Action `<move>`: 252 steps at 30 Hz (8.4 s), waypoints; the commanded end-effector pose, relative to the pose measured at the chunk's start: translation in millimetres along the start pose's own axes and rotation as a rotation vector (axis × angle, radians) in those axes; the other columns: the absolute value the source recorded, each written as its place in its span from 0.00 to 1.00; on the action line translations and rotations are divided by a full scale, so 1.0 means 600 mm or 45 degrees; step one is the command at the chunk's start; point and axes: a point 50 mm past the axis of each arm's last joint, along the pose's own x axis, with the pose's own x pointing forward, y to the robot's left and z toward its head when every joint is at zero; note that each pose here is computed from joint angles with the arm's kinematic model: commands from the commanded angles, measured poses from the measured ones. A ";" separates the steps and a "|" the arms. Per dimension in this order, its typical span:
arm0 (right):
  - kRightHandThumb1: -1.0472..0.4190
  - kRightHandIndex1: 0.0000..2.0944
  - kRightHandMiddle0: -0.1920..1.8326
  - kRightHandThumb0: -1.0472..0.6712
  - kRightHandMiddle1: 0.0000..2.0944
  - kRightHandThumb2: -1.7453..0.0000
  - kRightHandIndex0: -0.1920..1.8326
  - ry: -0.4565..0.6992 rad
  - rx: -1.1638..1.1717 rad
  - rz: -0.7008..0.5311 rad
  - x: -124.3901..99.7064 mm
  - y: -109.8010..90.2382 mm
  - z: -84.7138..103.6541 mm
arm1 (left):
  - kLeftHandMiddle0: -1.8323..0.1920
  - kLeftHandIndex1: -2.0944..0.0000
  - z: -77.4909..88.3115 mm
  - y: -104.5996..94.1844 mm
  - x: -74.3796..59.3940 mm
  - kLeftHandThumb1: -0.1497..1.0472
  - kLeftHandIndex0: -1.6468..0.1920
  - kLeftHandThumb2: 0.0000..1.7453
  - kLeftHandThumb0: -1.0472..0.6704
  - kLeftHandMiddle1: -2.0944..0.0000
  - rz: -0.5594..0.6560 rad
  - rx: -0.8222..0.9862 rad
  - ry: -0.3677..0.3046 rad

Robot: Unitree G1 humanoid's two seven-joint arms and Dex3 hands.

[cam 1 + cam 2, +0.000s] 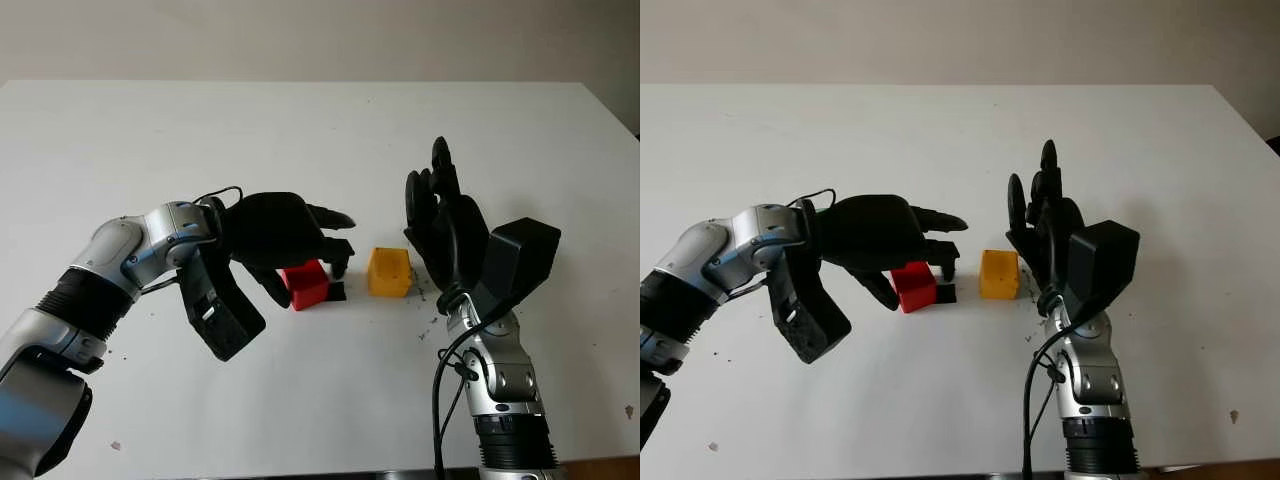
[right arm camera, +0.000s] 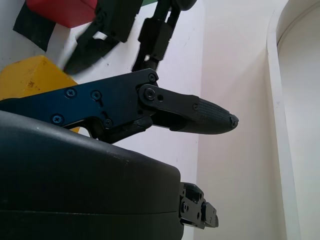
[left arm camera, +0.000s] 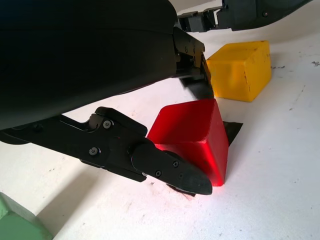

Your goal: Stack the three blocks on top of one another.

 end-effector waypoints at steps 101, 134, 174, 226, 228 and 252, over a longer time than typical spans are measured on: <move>0.15 0.04 0.32 0.28 0.05 0.97 0.12 -0.004 -1.867 0.328 -0.044 -0.034 0.047 | 1.00 1.00 0.010 -0.142 -0.173 1.00 1.00 0.35 0.19 0.98 1.674 -1.876 0.679; 0.06 0.04 0.31 0.40 0.60 0.97 0.31 -0.088 -1.835 0.252 -0.034 -0.042 0.059 | 1.00 1.00 0.012 -0.147 -0.173 1.00 1.00 0.33 0.20 0.98 1.646 -1.856 0.689; 0.04 0.01 0.24 0.34 0.73 0.97 0.23 -0.171 -0.893 0.838 0.077 -0.004 0.113 | 0.99 0.99 0.028 -0.143 -0.163 1.00 1.00 0.30 0.23 0.97 1.668 -1.844 0.706; 0.06 0.02 0.26 0.34 0.74 0.97 0.23 0.045 -0.692 0.980 0.077 0.038 0.028 | 0.99 0.98 0.028 -0.141 -0.166 1.00 1.00 0.30 0.22 0.97 1.650 -1.823 0.728; 0.06 0.02 0.26 0.34 0.74 0.97 0.23 0.045 -0.696 0.981 0.077 0.038 0.028 | 0.99 0.98 0.028 -0.141 -0.166 1.00 1.00 0.30 0.22 0.97 1.651 -1.827 0.724; 0.13 0.01 0.13 0.25 0.41 0.97 0.13 0.114 -0.816 0.998 0.079 0.029 0.031 | 0.99 0.98 0.027 -0.142 -0.167 1.00 1.00 0.30 0.22 0.97 1.657 -1.829 0.729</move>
